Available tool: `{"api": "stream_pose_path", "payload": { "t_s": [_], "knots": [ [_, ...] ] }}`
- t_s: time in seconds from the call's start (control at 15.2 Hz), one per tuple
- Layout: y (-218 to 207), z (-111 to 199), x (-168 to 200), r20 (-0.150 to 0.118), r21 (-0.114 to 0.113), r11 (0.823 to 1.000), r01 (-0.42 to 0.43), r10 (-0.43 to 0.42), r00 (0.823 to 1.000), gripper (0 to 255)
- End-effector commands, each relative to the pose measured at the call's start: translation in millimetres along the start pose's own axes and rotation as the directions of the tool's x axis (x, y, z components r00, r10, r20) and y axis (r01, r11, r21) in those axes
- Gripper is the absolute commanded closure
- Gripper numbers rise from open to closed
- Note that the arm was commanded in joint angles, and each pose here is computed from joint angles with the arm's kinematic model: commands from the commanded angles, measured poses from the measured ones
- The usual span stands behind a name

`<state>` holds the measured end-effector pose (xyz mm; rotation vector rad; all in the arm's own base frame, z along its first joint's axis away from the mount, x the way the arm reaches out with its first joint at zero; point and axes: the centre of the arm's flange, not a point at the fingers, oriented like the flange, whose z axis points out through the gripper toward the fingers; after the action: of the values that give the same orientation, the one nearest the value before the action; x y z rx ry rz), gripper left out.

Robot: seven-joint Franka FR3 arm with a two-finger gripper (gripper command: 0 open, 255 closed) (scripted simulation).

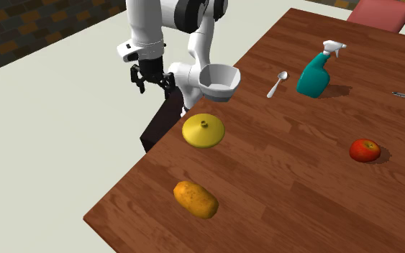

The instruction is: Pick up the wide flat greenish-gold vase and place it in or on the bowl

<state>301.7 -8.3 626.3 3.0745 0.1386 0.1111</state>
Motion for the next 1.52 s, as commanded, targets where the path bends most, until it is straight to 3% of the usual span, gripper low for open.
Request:
{"api": "stream_pose_path", "payload": {
  "t_s": [0.0, 0.99, 1.45],
  "knots": [
    [0, 0, 0, 0.000, 0.000, 1.000, 0.000, 0.000, 1.000, 0],
    [-167, -13, 61, 0.036, 0.137, 0.989, -0.057, 0.052, 0.998, 0],
    [-174, 18, 61, 0.036, 0.140, 0.989, -0.058, 0.053, 0.998, 0]
  ]
}}
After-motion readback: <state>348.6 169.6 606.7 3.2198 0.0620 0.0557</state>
